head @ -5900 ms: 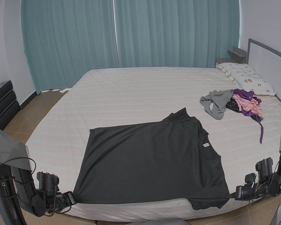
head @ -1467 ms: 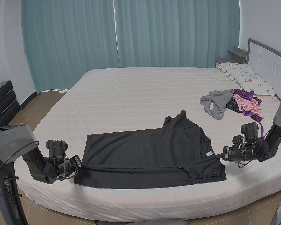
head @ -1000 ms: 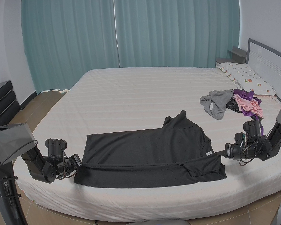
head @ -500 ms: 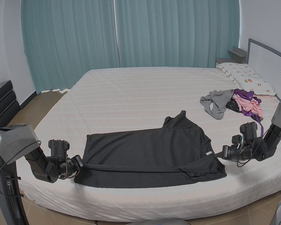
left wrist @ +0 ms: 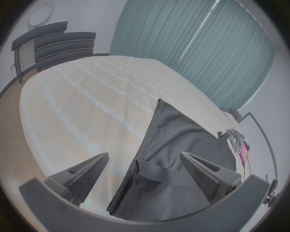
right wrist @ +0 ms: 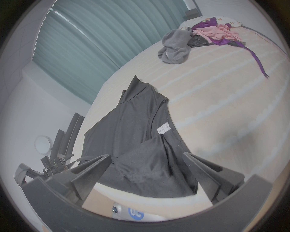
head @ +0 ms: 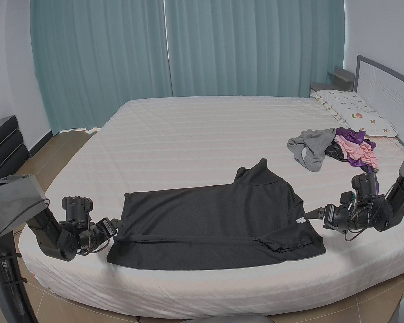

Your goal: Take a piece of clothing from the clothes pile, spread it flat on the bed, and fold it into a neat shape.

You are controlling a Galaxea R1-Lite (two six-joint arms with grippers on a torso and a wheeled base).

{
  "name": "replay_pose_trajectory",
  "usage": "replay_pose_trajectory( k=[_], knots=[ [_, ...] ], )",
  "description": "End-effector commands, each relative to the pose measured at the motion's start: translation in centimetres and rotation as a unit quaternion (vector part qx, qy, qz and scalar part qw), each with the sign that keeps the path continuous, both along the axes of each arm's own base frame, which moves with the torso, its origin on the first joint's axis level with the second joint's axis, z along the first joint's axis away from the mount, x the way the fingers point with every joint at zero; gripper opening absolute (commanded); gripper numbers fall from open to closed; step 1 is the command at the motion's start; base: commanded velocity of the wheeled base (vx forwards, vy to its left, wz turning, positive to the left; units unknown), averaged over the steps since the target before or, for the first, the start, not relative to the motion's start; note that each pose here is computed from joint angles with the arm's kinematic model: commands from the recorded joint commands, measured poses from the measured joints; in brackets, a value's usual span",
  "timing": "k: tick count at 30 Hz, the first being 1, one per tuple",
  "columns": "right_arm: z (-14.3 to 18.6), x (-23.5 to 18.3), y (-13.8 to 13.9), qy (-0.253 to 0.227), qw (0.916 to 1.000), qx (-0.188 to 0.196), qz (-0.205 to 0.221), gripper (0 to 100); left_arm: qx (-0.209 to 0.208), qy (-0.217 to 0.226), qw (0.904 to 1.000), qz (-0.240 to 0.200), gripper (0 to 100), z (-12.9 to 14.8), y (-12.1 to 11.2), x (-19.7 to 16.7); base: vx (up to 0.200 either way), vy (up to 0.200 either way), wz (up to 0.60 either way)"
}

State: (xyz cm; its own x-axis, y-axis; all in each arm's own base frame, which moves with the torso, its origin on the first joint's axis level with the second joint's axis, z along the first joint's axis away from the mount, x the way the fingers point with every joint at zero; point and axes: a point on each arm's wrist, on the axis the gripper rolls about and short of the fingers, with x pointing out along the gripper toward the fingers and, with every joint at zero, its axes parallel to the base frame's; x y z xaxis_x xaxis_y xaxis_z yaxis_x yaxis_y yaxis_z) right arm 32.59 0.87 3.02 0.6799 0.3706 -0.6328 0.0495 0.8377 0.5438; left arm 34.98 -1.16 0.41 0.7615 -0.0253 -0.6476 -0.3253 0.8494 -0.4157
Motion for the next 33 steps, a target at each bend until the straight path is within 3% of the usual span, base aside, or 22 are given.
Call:
replay_pose_trajectory(
  k=[1,4,7,12,18,30,33],
  knots=[
    [2.4,-3.6,0.0,0.001,0.9993,0.029,-0.024,100,-0.036,-0.031,0.9985,0.026,100,3.6,1.1,-2.5,0.0,0.0,0.0],
    [2.2,-5.2,-0.2,0.022,0.9978,0.046,-0.041,100,-0.089,-0.028,0.9944,0.05,100,4.3,1.3,-3.6,0.0,0.0,0.0],
    [1.8,-5.8,-0.3,0.032,0.9967,0.055,-0.05,100,-0.115,-0.013,0.9914,0.062,100,3.8,1.3,-4.3,0.067,0.0,0.0],
    [1.5,-6.0,-0.1,0.023,0.9963,0.069,-0.045,100,-0.134,0.008,0.9897,0.05,100,3.2,1.1,-4.9,0.2,0.0,0.0],
    [0.9,-6.6,0.0,0.036,0.9958,0.072,-0.042,100,-0.188,0.03,0.9807,0.044,100,2.7,1.1,-5.5,0.133,0.0,0.0],
    [-0.8,-6.6,0.3,0.068,0.9946,0.069,-0.037,100,-0.221,0.033,0.9729,0.059,100,2.7,1.1,-5.5,0.0,0.0,0.0],
    [-0.8,-6.7,0.7,0.071,0.9947,0.068,-0.032,100,-0.232,0.035,0.9707,0.054,100,2.8,1.3,-5.6,0.0,0.2,0.0]
  ],
)
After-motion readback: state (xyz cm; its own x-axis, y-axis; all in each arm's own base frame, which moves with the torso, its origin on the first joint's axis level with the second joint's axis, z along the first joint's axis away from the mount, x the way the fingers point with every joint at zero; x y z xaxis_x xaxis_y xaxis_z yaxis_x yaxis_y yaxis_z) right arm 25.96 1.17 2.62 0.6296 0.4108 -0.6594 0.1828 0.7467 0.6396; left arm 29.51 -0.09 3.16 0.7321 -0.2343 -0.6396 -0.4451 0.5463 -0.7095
